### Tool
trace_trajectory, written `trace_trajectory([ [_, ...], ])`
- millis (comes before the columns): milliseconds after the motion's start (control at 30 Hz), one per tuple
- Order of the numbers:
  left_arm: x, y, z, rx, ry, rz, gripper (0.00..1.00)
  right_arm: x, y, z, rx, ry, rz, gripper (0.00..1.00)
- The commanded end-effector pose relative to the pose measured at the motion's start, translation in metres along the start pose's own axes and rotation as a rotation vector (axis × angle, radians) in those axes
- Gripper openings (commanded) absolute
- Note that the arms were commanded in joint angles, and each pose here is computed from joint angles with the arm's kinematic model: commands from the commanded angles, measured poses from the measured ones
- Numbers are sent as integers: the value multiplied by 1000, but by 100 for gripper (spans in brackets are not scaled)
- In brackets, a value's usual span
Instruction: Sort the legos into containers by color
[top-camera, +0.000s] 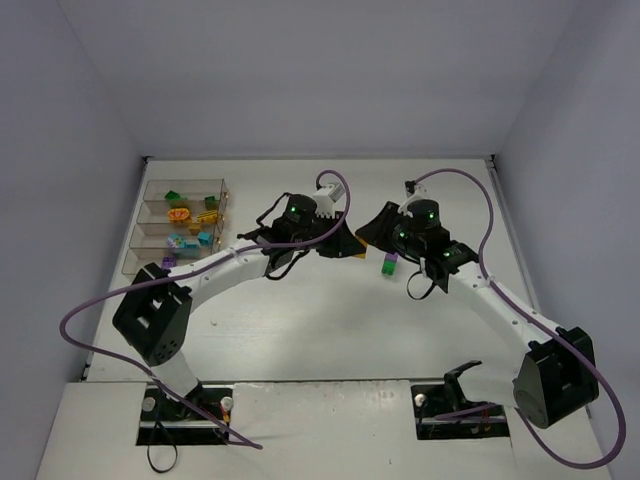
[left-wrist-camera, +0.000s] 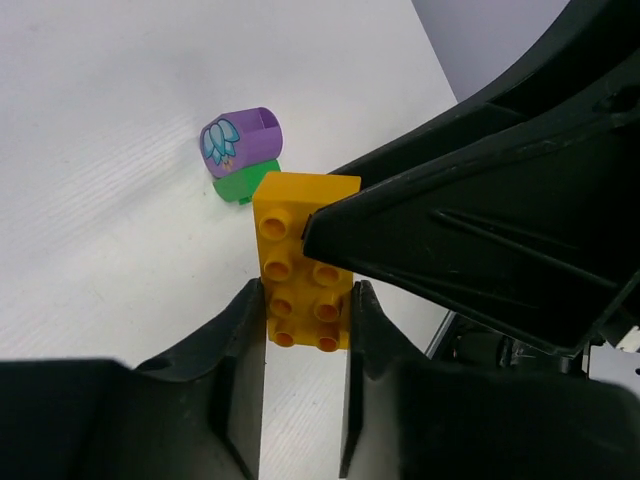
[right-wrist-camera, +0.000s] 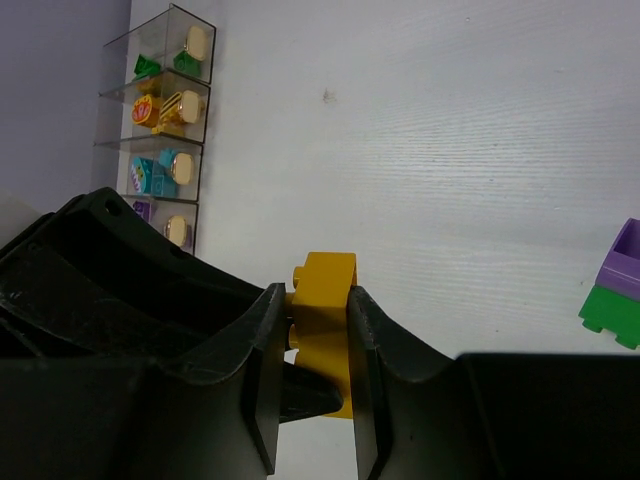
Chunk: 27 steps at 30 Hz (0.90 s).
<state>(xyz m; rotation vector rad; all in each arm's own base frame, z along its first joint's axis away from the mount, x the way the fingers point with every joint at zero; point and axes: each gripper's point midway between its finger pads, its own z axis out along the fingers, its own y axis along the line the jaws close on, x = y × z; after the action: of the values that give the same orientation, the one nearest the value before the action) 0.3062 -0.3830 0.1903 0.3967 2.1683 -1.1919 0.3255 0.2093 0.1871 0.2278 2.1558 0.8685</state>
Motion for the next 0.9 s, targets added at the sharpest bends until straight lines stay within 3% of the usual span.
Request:
trace_trajectory([
  [0,-40,-30,-7,71,-113,58,6,-23,24,-9,-86,-86,-5,0],
  [67,-36,-29,-7,73,-103,58,0,-24,25,-9,-88,-86,-8,0],
  [100,-36,-29,-8,76,-103,57,0,-25,23,-8,-83,-88,-10,7],
  [133,-35,-29,-9,72,-104,56,0,-25,23,-8,-83,-88,-17,18],
  [167,-33,-24,-9,53,-102,49,0,-25,21,-8,-74,-90,-19,40],
  [233,-34,-19,-13,31,-108,48,0,-27,18,-7,-62,-92,-19,48],
  [367,-37,12,-25,-56,-122,7,0,-41,2,-11,4,-122,-14,83],
  [467,-54,54,-48,-169,-178,-69,0,-59,-18,-19,88,-168,-6,93],
  [733,-120,202,-180,-546,-500,-472,0,-70,-48,-33,211,-202,-26,95],
  [867,-139,239,-225,-666,-626,-613,0,-61,-54,-33,220,-186,-20,96],
])
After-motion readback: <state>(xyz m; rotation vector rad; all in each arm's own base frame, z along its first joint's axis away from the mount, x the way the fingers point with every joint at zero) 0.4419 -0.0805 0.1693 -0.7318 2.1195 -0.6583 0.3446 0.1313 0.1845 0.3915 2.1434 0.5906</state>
